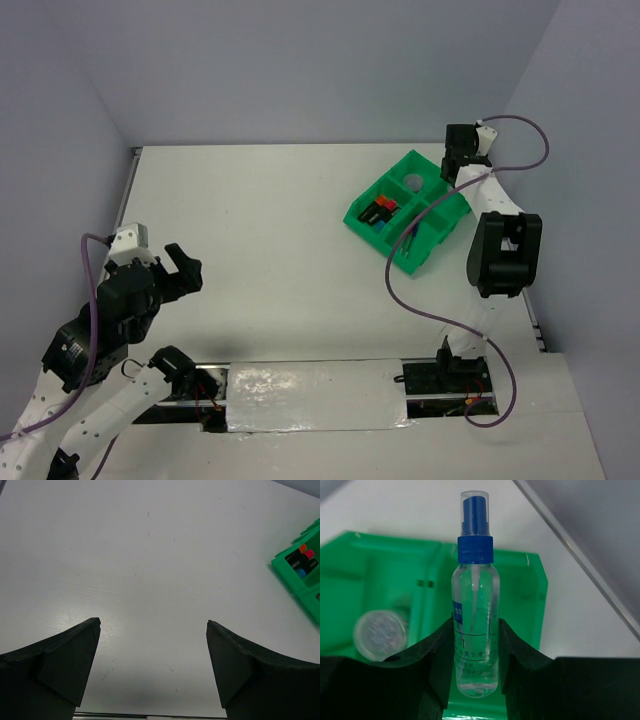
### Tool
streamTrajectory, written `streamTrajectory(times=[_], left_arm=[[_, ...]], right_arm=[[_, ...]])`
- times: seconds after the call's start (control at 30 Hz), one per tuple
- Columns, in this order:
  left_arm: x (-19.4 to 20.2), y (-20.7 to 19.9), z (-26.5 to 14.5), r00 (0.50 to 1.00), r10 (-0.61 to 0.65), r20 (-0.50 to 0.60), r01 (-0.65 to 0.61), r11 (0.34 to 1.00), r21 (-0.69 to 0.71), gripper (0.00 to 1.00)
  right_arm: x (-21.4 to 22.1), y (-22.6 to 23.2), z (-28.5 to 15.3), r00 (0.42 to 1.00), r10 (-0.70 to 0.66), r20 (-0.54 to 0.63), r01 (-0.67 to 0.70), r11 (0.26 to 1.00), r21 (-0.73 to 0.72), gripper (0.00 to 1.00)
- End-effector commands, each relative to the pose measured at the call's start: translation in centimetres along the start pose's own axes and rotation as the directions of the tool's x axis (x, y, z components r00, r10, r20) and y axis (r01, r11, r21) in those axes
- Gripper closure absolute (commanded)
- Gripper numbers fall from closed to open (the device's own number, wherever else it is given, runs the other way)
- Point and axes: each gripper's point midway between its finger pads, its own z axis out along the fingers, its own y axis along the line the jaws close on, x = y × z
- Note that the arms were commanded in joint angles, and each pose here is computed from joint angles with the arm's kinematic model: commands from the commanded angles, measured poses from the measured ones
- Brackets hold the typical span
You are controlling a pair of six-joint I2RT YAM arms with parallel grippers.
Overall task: Sort the stationery into containers
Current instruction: Place the stationery in the storage box.
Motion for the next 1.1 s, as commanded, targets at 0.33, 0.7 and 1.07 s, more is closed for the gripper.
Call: streamTrajectory(times=[0.33,0.7,1.07], left_arm=[[-0.9,-0.9,-0.5,0.999,-0.008,0.043,0.006,0.998,0.063,0.01],[-0.9,-1.0,-0.7,0.999,-0.013,0.046,0.009,0.997,0.078,0.01],[-0.9,-0.9,-0.8,0.998,-0.021,0.053,0.017,0.997,0.077,0.01]], right_arm=[[3.0,-1.7,1.1,0.997,-0.004,-0.077,0.006,0.999,0.035,0.94],[4.0,-2.0,0.6,0.995,0.017,-0.103,-0.013,0.999,0.042,0.47],[1.9,-1.0,-3.0,0.997,0.029,-0.07,-0.032,0.999,-0.036,0.02]])
